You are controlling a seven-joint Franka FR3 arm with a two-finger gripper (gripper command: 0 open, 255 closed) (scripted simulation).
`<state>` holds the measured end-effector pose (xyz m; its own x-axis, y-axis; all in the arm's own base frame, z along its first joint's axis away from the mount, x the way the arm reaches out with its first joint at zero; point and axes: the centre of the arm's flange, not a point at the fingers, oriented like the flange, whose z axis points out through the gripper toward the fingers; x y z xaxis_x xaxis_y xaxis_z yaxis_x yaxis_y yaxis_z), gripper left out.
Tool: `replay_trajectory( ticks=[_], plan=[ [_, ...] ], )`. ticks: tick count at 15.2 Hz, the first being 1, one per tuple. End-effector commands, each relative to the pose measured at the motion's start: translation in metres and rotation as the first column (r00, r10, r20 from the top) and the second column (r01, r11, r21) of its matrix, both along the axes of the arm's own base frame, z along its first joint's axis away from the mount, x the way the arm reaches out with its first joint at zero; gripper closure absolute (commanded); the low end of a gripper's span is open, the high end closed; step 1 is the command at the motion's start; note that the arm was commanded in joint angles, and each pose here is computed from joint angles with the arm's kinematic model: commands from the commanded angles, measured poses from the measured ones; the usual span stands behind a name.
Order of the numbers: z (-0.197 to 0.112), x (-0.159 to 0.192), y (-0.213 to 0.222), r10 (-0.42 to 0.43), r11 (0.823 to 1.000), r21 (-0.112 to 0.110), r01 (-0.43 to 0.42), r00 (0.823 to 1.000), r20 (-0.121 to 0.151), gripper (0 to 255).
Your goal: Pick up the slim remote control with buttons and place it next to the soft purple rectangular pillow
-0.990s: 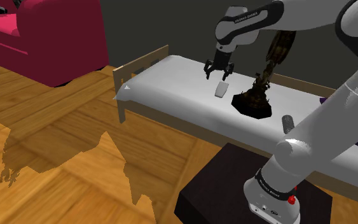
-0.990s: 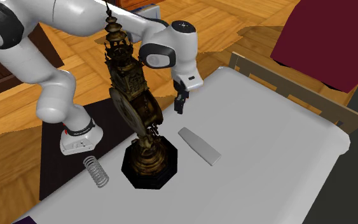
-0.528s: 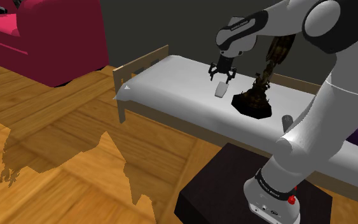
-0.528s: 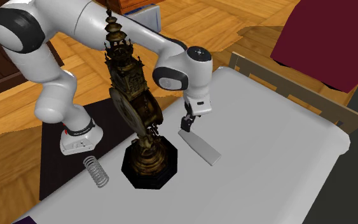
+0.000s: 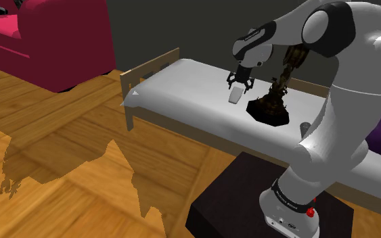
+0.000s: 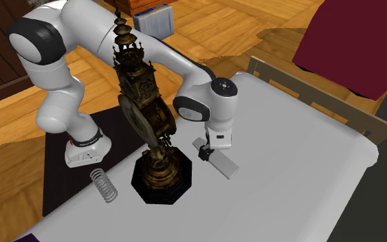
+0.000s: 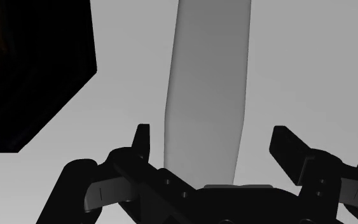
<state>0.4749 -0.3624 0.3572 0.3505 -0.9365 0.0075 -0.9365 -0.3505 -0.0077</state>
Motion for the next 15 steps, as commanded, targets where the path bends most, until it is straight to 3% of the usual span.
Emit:
replay_trajectory(
  ticks=[1, 4, 12, 13, 15],
  plan=[
    [-0.011, -0.001, -0.001, -0.003, 1.000, 0.000, 0.003, 1.000, 0.000, 0],
    [-0.030, 0.000, -0.001, -0.003, 1.000, 0.000, 0.003, 1.000, 0.000, 0],
    [-0.030, 0.000, -0.001, -0.003, 1.000, 0.000, 0.003, 1.000, 0.000, 0],
    [-0.030, 0.000, -0.001, -0.003, 1.000, 0.000, 0.003, 1.000, 0.000, 255],
    [-0.030, 0.000, -0.001, -0.003, 1.000, 0.000, 0.003, 1.000, 0.000, 255]
  ],
)
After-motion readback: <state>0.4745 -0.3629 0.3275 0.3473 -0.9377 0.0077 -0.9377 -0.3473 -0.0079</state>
